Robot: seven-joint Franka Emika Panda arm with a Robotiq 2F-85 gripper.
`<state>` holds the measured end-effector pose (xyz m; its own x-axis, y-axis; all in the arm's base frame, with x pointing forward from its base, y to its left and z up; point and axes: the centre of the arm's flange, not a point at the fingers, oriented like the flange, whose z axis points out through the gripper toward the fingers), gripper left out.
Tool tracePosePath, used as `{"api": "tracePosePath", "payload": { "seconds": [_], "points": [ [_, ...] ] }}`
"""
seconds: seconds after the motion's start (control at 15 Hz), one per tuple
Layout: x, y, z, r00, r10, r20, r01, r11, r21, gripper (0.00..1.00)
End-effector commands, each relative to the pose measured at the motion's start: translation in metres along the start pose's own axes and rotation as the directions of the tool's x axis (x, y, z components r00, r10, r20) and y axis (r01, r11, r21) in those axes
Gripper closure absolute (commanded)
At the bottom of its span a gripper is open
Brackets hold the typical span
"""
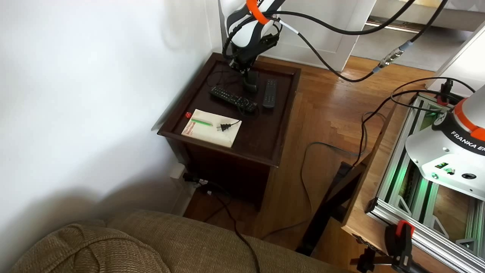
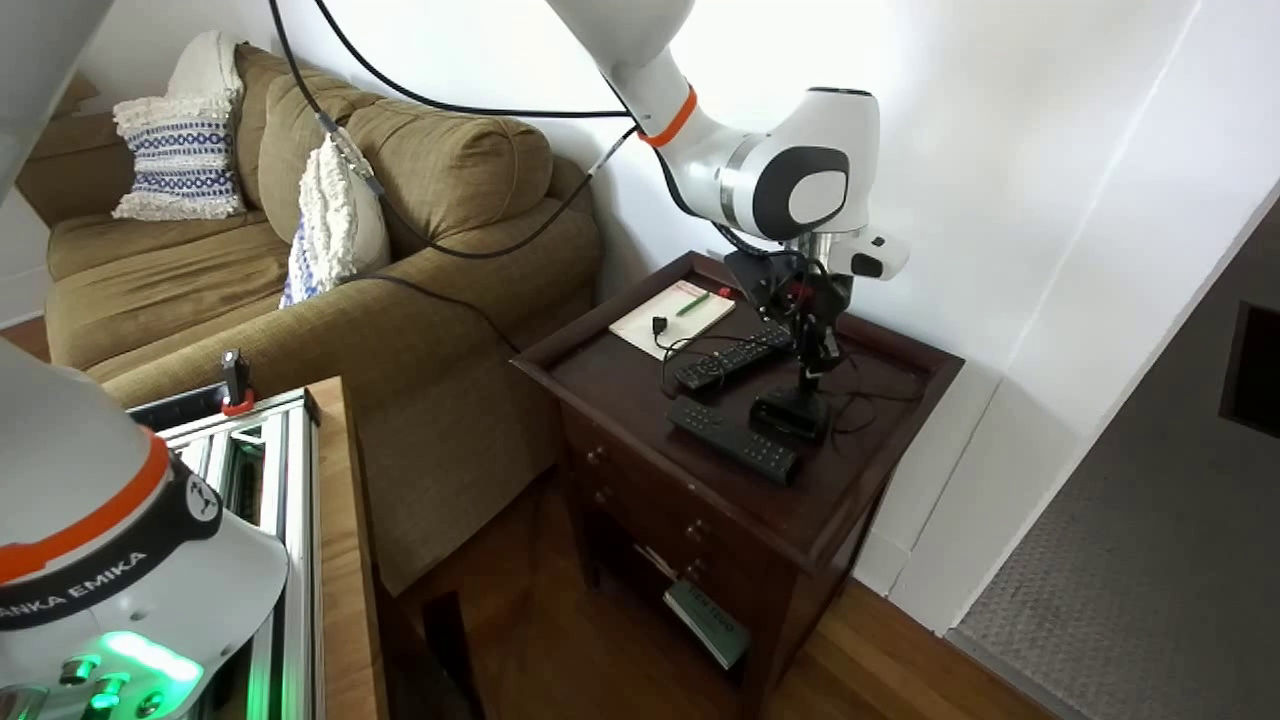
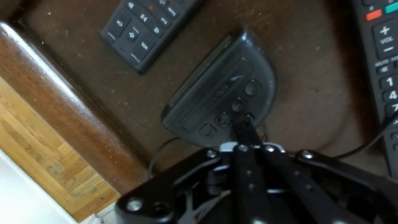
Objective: Press a button on the remote control
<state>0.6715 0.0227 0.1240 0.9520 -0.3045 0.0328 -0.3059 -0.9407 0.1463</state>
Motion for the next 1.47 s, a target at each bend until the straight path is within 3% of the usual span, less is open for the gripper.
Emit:
{"api": "tracePosePath", "payload": {
  "seconds": [0.0,0.53,1.07,1.4],
  "points": [
    [-0.001,0.001,0.033,0.999,0.023,0.028,-0.022,1.0,-0.018,1.0],
    [-0.004,0.033,-0.034,0.998,0.066,0.003,-0.066,0.998,0.026,1.0],
    [-0.029,0.013,-0.109,0.999,-0.011,-0.045,0.016,0.994,0.105,1.0],
    [-0.051,0.0,-0.135,0.997,-0.061,-0.045,0.066,0.991,0.115,1.0]
  ]
}}
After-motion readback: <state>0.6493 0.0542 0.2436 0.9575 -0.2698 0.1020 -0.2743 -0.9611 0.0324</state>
